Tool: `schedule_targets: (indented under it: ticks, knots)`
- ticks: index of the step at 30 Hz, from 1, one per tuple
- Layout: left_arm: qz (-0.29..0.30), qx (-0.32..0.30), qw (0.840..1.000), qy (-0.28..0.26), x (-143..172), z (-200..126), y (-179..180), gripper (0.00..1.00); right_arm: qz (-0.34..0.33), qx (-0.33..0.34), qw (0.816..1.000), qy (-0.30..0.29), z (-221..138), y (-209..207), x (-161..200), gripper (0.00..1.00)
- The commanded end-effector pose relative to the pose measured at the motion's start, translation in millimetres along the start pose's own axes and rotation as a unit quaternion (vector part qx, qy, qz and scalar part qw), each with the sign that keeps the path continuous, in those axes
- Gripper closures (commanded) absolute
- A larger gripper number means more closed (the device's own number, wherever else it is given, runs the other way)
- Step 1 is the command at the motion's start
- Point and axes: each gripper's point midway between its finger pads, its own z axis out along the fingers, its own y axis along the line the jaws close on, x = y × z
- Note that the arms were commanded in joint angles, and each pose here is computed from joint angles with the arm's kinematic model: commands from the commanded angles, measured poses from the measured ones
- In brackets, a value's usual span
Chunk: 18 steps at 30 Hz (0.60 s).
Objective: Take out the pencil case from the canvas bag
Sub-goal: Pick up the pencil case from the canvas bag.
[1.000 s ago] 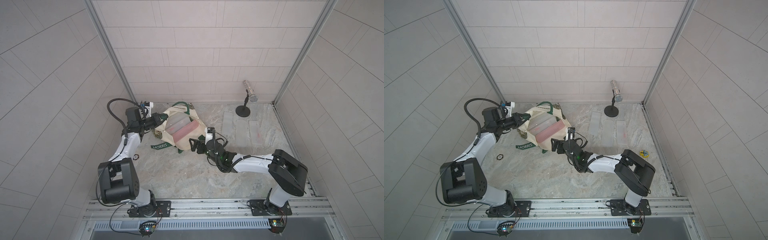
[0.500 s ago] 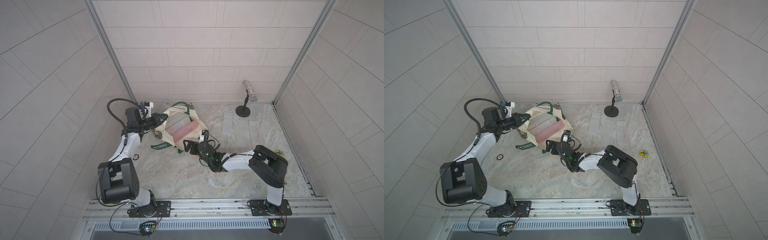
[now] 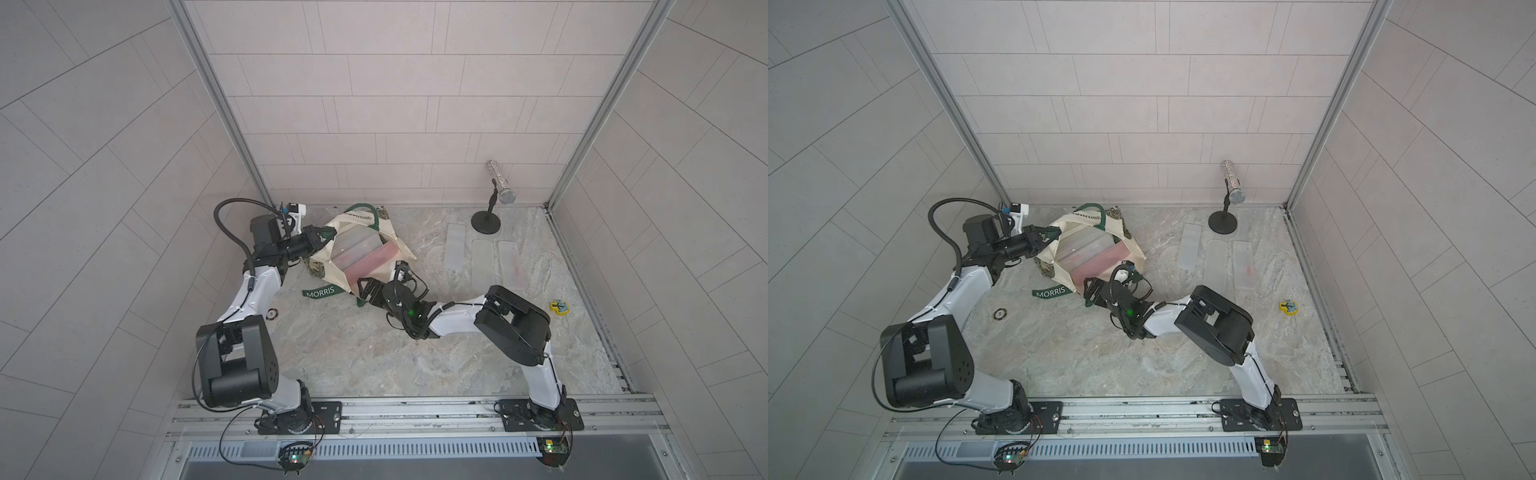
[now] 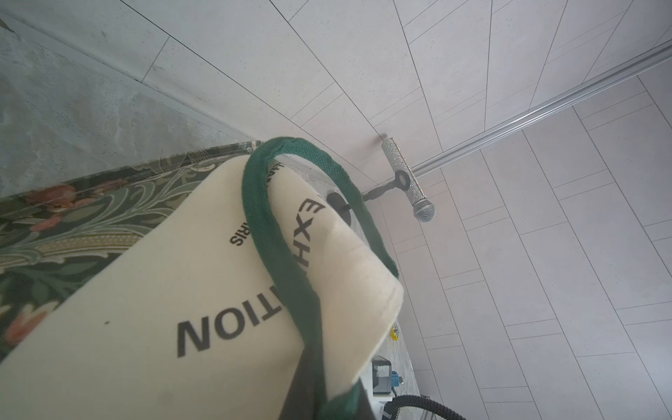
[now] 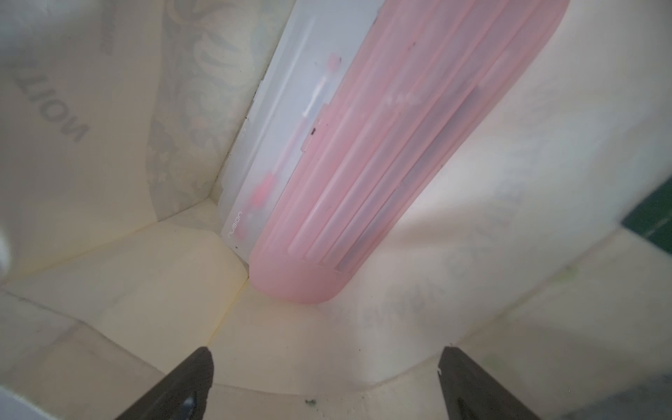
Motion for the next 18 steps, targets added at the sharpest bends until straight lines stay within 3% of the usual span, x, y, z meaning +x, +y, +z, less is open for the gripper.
schedule_targets:
  ticks: [1, 18]
  knots:
    - [0.062, 0.047, 0.997, -0.018, -14, -9, -34, 1.00, 0.026, 0.013, 1.000, -0.006, 6, -3, -3, 0.00]
    - [0.060, 0.089, 0.994, -0.026, -17, -10, -47, 1.00, 0.114, 0.038, 0.993, -0.008, 42, -30, -5, 0.02]
